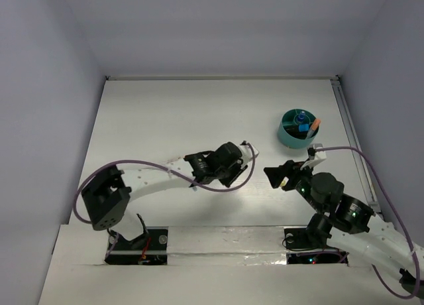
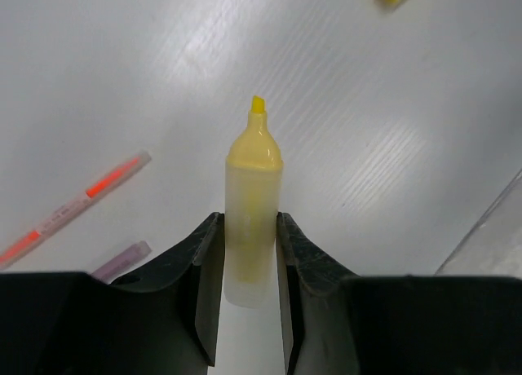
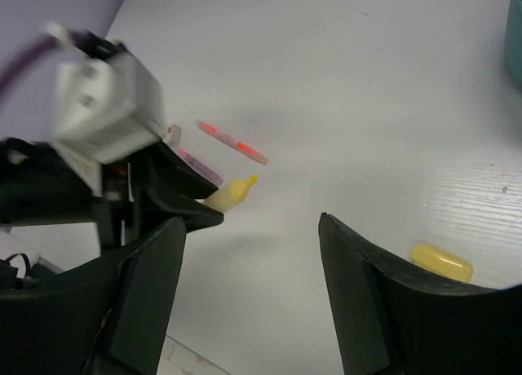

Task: Sort the stationery into containers
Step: Pick up the pen from the center of the board.

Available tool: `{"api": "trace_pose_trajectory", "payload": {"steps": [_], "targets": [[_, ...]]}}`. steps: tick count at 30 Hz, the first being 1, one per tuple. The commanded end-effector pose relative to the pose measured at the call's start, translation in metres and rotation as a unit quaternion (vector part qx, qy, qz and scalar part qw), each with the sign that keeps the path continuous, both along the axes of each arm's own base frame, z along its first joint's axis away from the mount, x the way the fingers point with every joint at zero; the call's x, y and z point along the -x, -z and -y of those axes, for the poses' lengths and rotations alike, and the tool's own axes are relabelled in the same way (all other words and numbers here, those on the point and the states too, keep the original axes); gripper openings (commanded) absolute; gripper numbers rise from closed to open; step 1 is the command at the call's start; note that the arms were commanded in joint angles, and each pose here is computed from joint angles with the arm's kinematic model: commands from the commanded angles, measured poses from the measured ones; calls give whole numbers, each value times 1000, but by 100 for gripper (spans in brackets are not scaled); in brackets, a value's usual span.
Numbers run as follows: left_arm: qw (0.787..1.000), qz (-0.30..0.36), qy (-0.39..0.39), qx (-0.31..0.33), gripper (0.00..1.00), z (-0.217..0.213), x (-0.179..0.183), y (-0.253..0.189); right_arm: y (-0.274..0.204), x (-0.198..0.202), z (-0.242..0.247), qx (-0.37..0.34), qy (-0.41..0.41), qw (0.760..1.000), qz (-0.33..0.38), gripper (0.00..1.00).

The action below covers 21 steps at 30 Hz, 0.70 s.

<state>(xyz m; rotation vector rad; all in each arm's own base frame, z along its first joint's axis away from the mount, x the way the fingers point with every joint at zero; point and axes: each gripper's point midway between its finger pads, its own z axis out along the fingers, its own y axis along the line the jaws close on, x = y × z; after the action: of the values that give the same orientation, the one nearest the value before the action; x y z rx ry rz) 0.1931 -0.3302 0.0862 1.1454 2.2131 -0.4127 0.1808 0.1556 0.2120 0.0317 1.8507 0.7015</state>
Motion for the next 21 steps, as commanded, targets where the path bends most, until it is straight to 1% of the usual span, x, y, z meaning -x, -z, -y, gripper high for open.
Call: {"api": "trace_pose_trajectory", "payload": {"steps": [1, 4, 5, 6, 7, 8, 10, 11, 14, 18, 21], "targets": [[993, 21, -32, 110, 0, 18, -9, -53, -22, -10, -10, -47, 6, 998, 37, 73], [983, 28, -60, 172, 0, 21, -11, -78, -20, -11, -25, -43, -14, 999, 27, 76], [981, 24, -70, 177, 0, 17, -9, -73, -21, -12, -28, -45, -20, 998, 28, 78], [975, 33, -72, 208, 0, 22, -11, -83, -27, -11, -36, -55, -34, 997, 35, 81], [968, 32, -83, 234, 0, 21, -10, -94, -25, -12, -41, -50, -43, 997, 34, 83], [967, 29, -88, 237, 0, 17, -8, -87, -26, -13, -46, -53, -50, 997, 37, 84], [957, 40, -93, 272, 0, 16, -7, -102, -34, -14, -57, -64, -65, 995, 42, 86], [954, 43, -100, 280, 0, 12, -8, -99, -28, -17, -63, -55, -68, 996, 31, 87], [944, 59, -111, 304, 0, 2, -7, -109, -30, -23, -75, -54, -74, 996, 24, 85], [941, 71, -117, 310, 0, -7, -6, -112, -28, -29, -99, -60, -95, 994, 13, 83], [937, 77, -118, 319, 0, -13, -5, -115, -23, -35, -106, -59, -89, 994, 1, 80]]}}
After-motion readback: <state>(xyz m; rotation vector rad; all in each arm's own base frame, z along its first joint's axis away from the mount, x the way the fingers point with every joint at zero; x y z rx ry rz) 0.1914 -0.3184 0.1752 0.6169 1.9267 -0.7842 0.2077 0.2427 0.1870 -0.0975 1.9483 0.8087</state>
